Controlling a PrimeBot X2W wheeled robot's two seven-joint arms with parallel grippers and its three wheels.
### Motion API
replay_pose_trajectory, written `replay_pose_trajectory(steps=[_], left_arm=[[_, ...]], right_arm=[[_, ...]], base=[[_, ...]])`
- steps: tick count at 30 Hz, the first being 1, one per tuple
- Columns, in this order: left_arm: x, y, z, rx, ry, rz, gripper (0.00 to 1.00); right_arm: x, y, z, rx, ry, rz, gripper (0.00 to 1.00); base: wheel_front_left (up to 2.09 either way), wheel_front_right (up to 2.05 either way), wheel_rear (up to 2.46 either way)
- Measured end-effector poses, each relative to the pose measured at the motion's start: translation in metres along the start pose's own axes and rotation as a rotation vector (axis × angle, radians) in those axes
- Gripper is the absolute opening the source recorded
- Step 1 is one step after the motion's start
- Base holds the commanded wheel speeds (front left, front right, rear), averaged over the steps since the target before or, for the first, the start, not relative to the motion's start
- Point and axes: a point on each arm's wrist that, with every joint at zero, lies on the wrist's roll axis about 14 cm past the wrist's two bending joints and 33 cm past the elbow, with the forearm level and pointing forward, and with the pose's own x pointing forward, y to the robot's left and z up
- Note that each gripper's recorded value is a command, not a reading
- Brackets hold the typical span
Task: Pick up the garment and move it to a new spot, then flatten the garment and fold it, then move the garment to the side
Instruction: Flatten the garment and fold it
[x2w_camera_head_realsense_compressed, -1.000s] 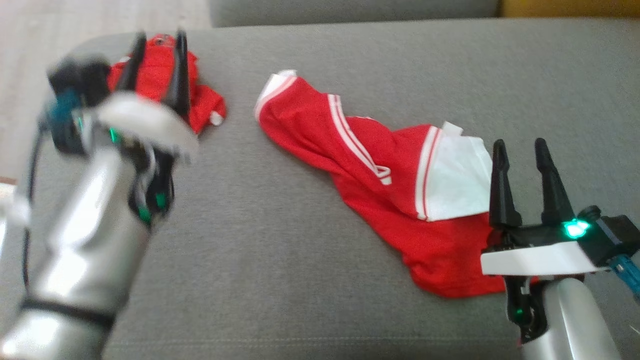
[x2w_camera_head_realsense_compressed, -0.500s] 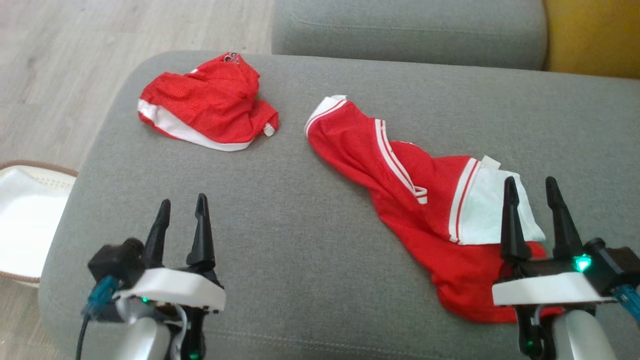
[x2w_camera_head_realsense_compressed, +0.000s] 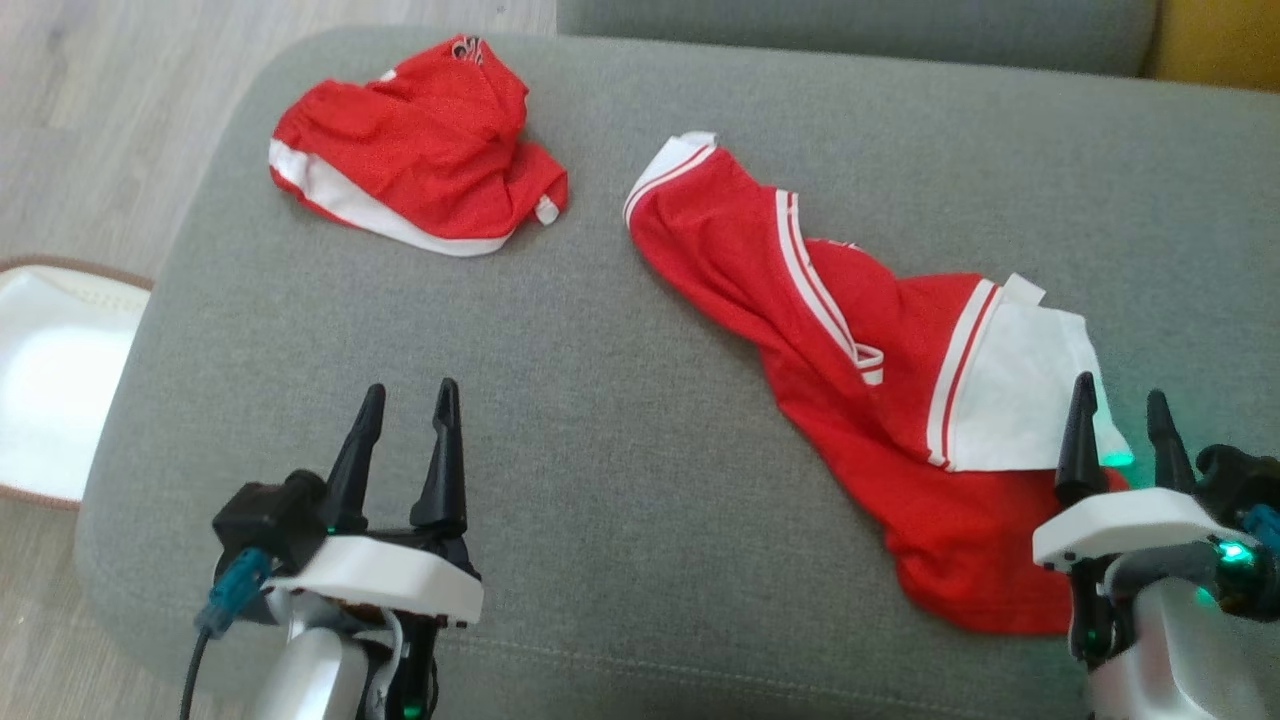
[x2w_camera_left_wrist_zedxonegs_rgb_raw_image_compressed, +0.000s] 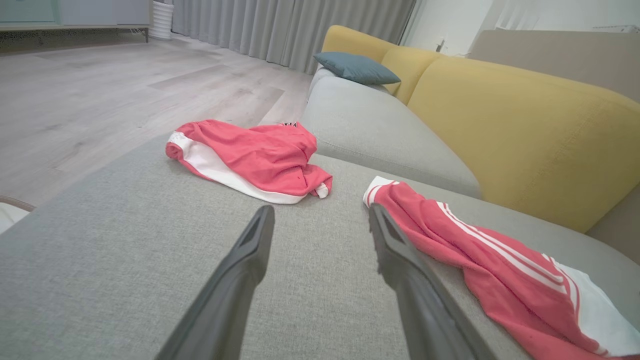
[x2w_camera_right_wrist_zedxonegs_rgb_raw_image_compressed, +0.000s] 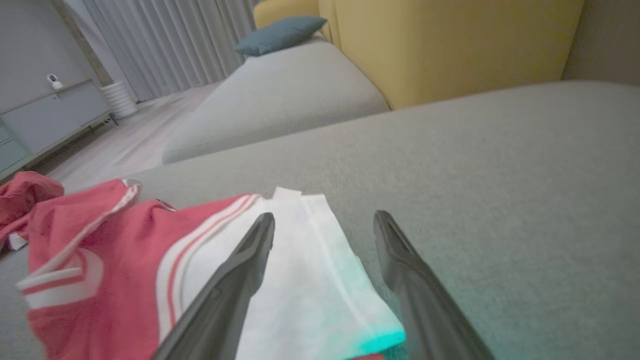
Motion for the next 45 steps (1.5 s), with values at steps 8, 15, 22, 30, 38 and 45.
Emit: replay_pose_trajectory(steps=[8,15,22,30,38,45], left_arm=[[0.011,-0.002,-0.013,0.000,0.035,-0.017,1.00],[0.016,-0.002,-0.018,0.013,0.045,-0.026,1.00],[0.014,-0.009,-0.010,0.009,0.023,-0.046,1.00],[0.002,-0.016,0.003,0.005,-0.016,-0.061,1.00],[-0.015,-0.019,0.012,-0.006,-0.046,-0.052,1.00],[-0.029,-0.015,0.014,-0.023,-0.055,-0.026,1.00]], right_arm=[[0.014,-0.015,-0.061,0.095,0.208,-0.094,1.00],[0.035,0.001,-0.054,0.145,0.201,-0.067,0.00],[0.042,0.004,-0.007,0.148,0.060,-0.047,0.00],[0.045,-0.015,0.078,0.152,-0.176,-0.099,0.00],[0.054,0.032,0.218,0.221,-0.492,0.022,0.00],[0.038,0.159,0.210,0.319,-0.407,0.409,0.00]], base=[[0.00,0.00,0.00],[0.00,0.00,0.00],[0.00,0.00,0.00],[0.00,0.00,0.00],[0.00,0.00,0.00],[0.00,0.00,0.00]])
